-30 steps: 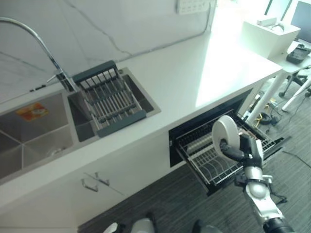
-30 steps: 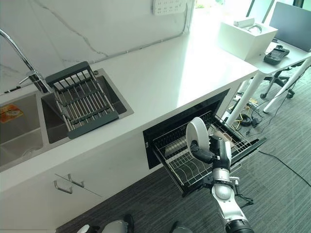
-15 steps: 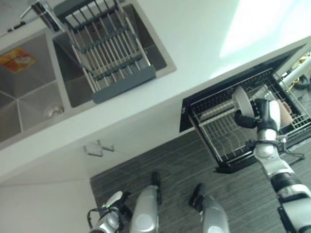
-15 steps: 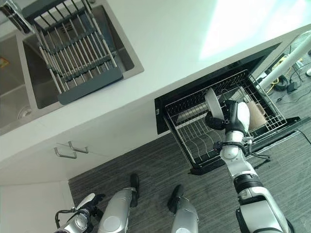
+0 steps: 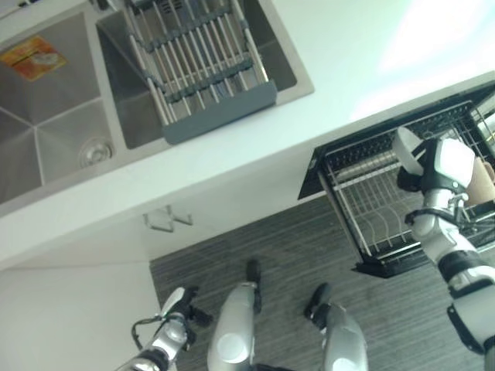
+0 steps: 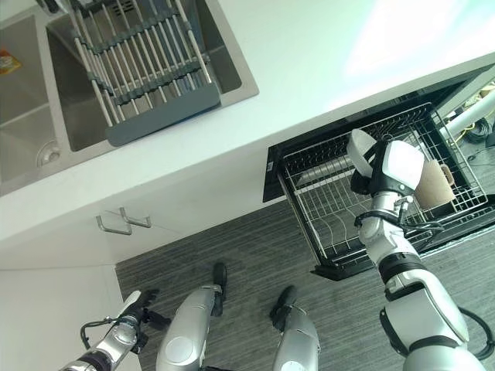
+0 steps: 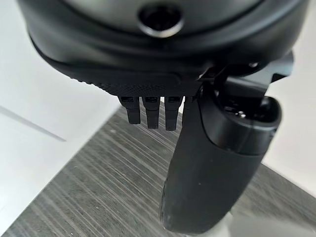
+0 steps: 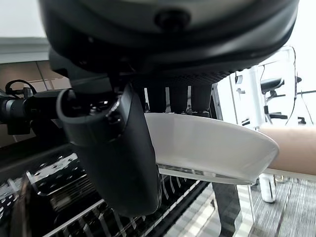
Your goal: Place the dishes in the dishwasher.
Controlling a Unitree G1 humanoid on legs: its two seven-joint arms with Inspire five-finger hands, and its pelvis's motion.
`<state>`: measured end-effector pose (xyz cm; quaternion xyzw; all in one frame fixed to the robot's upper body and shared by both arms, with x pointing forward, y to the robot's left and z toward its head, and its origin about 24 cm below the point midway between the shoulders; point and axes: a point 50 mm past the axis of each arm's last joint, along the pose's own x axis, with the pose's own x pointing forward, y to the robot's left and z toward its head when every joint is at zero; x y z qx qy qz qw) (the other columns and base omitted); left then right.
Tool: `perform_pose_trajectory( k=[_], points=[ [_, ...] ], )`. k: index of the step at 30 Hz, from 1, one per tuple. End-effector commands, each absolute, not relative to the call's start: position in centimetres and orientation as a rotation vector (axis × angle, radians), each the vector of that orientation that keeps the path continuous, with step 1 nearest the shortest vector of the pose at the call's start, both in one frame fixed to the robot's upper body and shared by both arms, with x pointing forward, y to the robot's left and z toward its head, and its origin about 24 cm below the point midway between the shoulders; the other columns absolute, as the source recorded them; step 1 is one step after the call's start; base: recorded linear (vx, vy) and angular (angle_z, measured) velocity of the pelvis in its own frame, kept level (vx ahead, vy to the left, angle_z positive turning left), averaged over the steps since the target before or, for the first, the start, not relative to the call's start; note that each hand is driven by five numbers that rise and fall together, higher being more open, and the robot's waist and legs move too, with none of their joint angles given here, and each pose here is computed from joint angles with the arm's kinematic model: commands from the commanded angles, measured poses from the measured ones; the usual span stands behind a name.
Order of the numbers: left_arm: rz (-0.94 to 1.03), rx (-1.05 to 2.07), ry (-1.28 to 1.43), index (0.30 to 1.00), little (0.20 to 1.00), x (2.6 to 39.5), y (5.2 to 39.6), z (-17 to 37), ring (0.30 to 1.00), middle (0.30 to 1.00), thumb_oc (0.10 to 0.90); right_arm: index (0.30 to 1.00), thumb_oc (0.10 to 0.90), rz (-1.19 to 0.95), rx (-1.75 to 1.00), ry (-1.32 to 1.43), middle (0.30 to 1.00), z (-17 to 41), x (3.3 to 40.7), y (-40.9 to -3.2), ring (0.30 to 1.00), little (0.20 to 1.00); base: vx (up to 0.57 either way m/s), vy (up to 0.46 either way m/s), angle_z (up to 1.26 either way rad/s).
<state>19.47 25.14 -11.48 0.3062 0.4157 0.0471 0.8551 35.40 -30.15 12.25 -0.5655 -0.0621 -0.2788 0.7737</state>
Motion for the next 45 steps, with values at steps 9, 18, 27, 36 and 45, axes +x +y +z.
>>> perform_pose_trajectory(
  k=[9,18,27,36,45],
  points=[
    [0.192,0.608,0.835,0.9,0.9,18.4,26.5,-11.2,0.9,0.9,0.8,0.446,0.497,-0.68,-1.281,-0.157,0.446,11.3,34.3,-30.9,0.446,0.446,0.0,-0.02,0.06],
    [0.164,0.591,0.833,0.9,0.9,18.2,25.9,-11.4,0.9,0.9,0.8,0.9,0.8,-0.63,-1.143,0.013,0.9,8.3,33.7,-30.6,0.9,0.9,0.0,0.001,0.0],
    [0.157,0.597,0.838,0.9,0.9,18.4,26.5,-11.0,0.9,0.9,0.8,0.9,0.8,-0.444,-0.96,0.082,0.9,8.2,34.4,-30.0,0.9,0.9,0.01,-0.002,0.0],
    [0.183,0.576,0.862,0.9,0.9,17.5,27.6,-10.9,0.9,0.9,0.8,0.9,0.8,-0.284,-0.936,0.048,0.9,8.6,34.2,-28.7,0.9,0.9,0.04,0.013,-0.02],
    [0.24,0.528,0.987,0.9,0.9,13.6,28.4,-12.4,0.9,0.9,0.8,0.9,0.8,-0.433,-0.697,-0.397,0.9,12.1,30.0,-26.4,0.9,0.9,0.06,0.01,-0.08]
  ],
)
